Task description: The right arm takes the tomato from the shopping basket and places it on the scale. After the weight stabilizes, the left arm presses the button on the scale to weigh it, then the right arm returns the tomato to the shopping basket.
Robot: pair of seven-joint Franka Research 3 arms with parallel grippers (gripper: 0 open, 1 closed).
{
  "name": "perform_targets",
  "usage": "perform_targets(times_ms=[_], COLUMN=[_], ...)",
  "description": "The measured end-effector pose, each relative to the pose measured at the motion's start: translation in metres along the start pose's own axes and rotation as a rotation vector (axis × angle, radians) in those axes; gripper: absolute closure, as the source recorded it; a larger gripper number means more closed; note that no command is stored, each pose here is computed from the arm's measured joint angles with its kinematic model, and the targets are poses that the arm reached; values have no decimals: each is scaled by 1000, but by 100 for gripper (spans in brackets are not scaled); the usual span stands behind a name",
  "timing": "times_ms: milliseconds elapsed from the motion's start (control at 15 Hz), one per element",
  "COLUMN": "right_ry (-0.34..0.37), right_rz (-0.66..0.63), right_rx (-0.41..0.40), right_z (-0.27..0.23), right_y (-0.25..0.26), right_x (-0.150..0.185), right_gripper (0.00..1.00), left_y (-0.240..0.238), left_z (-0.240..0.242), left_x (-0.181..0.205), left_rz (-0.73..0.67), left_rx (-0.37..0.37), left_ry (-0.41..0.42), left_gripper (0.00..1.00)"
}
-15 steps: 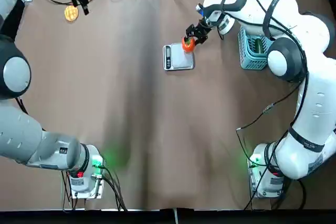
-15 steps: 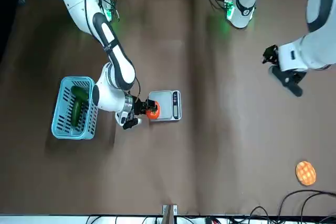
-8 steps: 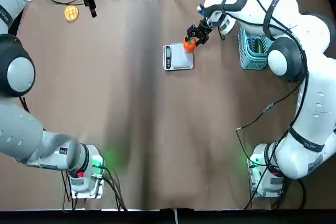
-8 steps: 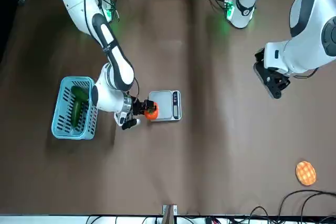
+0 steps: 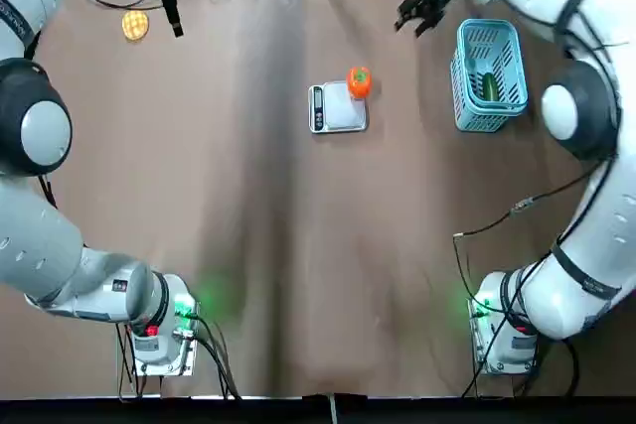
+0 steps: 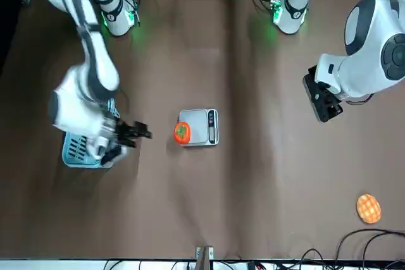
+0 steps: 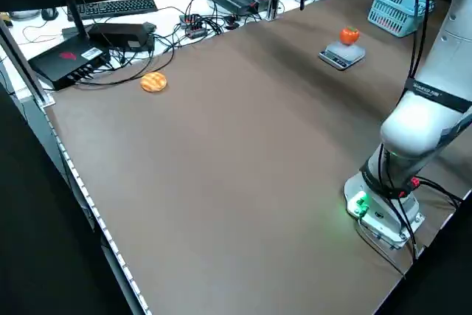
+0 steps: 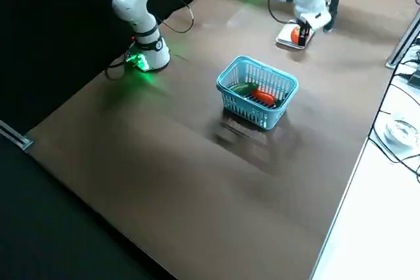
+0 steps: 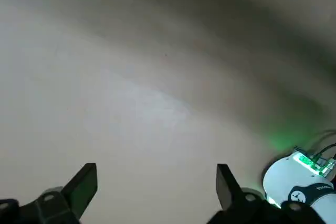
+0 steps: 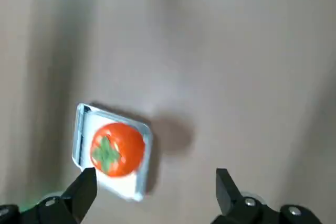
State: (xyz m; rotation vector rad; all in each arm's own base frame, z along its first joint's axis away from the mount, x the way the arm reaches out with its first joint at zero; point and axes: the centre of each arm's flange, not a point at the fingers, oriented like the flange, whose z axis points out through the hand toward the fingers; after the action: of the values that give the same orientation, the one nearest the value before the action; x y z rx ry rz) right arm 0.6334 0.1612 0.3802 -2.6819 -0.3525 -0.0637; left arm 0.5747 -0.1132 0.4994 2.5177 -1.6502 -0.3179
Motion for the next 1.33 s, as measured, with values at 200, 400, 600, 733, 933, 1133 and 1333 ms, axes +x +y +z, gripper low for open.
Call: perform_targets(times_ms=[200,400,600,733,933,1133,1333], right_ry=[-9,-52,-99,-120,-116,-45,-6], right_rz=[-60,27,86,116,153,192,201], right_rx=[-211,-324,-389,-396,-406,-418,-427], right_z=[-95,-156,-198,-205,-213,-256,-281], right_y=[9,-3,-14,-11,-2,4,3], right_x=[-15,-44,-77,-93,-99,-96,-94], right_gripper=[0,1,3,5,7,6,2], left_y=[1,-1,-4,-4,-4,-3,12], left_z=[-1,-2,2,6,19,32,37], left_x=[3,8,10,15,29,46,74], left_rz=[26,119,178,223,270,295,320], left_rx=[11,34,35,30,13,13,32], left_ry=[7,20,21,18,10,8,10], left_gripper=[0,0,0,0,0,3,14])
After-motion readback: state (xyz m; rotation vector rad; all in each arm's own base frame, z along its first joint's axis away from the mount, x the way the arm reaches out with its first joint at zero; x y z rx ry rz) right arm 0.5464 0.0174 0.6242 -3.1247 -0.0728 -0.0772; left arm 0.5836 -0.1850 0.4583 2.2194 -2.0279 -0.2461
